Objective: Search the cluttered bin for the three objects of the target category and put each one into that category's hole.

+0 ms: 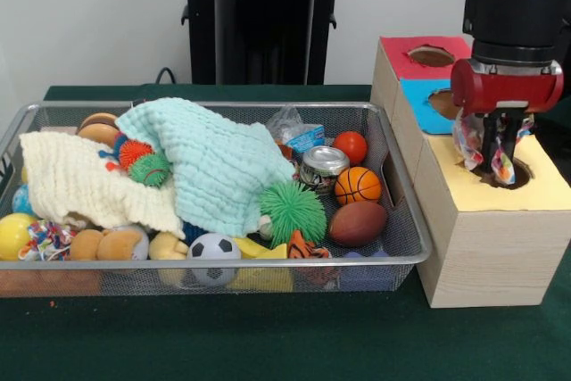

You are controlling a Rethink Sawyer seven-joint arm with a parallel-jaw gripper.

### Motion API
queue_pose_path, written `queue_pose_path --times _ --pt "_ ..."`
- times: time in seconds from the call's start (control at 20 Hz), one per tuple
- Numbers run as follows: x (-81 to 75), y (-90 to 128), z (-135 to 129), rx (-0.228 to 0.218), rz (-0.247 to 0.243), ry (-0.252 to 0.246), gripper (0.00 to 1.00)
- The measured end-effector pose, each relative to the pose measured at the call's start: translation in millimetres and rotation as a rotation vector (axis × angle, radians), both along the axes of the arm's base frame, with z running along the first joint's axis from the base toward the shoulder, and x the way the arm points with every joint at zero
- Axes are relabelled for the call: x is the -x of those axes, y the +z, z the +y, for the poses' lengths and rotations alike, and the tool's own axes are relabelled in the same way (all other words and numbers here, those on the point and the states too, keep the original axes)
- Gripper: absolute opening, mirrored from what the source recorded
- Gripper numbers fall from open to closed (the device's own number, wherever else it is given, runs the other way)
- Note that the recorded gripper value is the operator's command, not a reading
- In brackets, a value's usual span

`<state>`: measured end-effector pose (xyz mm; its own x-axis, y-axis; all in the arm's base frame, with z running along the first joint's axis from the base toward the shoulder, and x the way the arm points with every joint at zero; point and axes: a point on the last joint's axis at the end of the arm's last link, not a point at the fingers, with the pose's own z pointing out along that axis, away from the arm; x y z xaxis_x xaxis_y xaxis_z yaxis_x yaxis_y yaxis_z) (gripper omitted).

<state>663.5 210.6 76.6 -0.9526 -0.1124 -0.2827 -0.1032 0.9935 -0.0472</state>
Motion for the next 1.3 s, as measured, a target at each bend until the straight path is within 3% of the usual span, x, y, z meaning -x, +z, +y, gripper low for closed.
queue_pose_path --times 0.2,0.25,0.75,1.05,1.3 --pt "-5.2 2.3 -3.9 0.0 -0.008 -0.006 0.0" --pt "-9.2 3.1 -11.7 0.0 -0.011 -0.016 1.0" --pt "-19.9 1.8 -45.1 -0.005 -0.019 -0.066 1.0" --pt "-25.4 5.4 -49.4 -0.023 -0.026 -0.077 1.0" --pt "-35.8 24.1 -68.7 -0.048 -0.041 -0.111 1.0"
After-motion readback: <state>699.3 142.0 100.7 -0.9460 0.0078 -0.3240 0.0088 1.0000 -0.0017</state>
